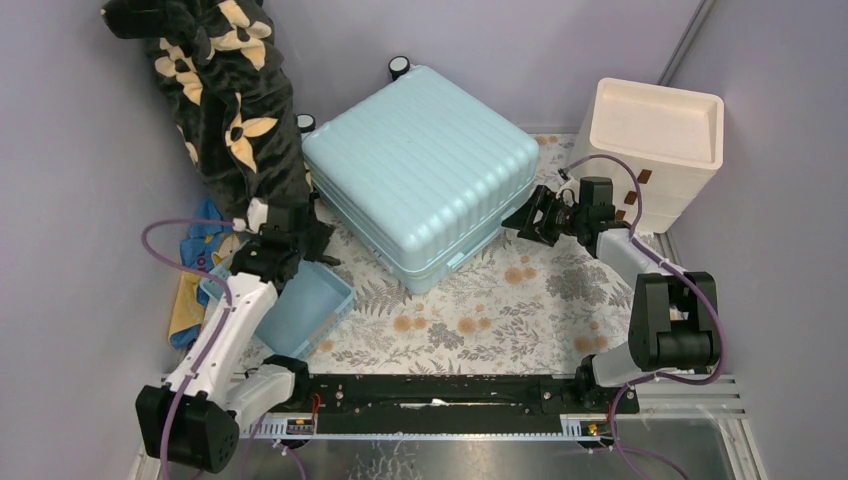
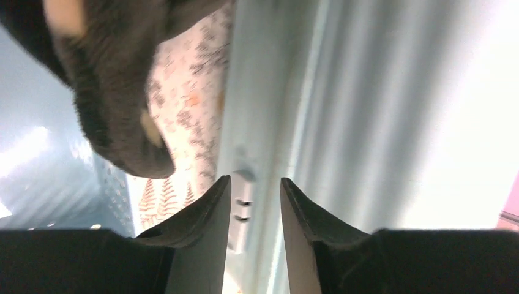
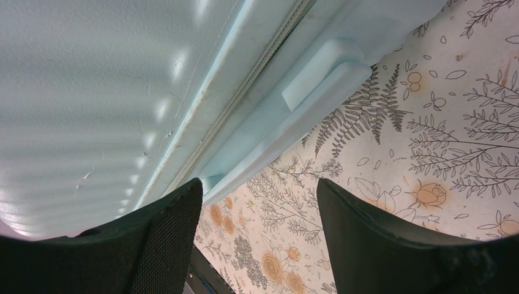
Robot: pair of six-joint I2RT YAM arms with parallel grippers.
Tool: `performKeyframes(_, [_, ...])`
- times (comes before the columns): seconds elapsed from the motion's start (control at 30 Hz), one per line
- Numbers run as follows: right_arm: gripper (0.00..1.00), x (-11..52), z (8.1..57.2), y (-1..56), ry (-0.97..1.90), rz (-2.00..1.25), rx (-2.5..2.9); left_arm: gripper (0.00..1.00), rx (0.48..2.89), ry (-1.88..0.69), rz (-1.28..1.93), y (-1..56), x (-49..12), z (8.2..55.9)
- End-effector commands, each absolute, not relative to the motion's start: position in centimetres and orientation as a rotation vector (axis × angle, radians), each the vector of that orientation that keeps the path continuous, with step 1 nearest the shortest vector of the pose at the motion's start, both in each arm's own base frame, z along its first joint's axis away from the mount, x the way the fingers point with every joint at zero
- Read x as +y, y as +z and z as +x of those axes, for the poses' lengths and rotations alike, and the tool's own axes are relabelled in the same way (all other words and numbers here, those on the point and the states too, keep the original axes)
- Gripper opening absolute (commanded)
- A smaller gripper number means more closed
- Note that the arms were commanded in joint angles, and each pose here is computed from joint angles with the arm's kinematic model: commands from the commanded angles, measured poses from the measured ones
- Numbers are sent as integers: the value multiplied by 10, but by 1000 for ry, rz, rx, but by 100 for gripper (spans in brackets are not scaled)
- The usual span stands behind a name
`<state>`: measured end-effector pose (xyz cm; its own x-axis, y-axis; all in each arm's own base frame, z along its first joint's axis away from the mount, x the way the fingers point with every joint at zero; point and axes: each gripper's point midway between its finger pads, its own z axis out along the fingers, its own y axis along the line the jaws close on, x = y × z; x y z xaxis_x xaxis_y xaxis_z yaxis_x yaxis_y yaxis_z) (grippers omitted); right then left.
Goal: Open, take out, and arrange the luggage
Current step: Move the bin to the center of the board, then adjust the distractor at the corner of the board.
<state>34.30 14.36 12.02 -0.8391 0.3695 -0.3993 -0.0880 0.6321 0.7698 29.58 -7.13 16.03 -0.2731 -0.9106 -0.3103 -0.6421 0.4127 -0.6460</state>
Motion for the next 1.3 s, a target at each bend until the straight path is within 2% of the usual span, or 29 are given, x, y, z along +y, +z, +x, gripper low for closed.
performKeyframes(0.0, [76,143,355,153,1143,135,2216,43,1987,-328,-1124,200,-42,290])
performKeyframes(0.13, [76,141,355,153,1144,139,2216,46,1958,-87,-1057,204,-5,266])
performKeyframes(0.23, [76,139,356,154,1141,142,2210,54,1876,49,-1019,215,23,255])
performKeyframes(0.33, [76,140,356,154,1147,141,2212,50,1838,120,-1051,214,45,255])
performKeyframes(0.43, [76,140,355,155,1150,139,2210,41,1874,87,-1131,190,61,266])
performKeyframes(0.57, [76,133,357,158,1142,158,2197,33,1894,-79,-1191,165,70,294])
performKeyframes(0.7, [76,127,359,159,1135,173,2189,32,1907,-149,-1200,153,75,324])
performKeyframes(0.97, [76,126,358,161,1133,142,2178,34,1797,-211,-1235,171,116,375])
performKeyframes(1.03, [76,127,357,163,1137,98,2170,38,1795,-240,-1239,173,118,378])
performKeyframes(1.1, [77,129,355,166,1137,22,2157,49,1797,-274,-1215,178,112,373])
performKeyframes(1.27, [78,130,340,180,1217,-209,2082,84,1773,-324,-1128,197,89,335])
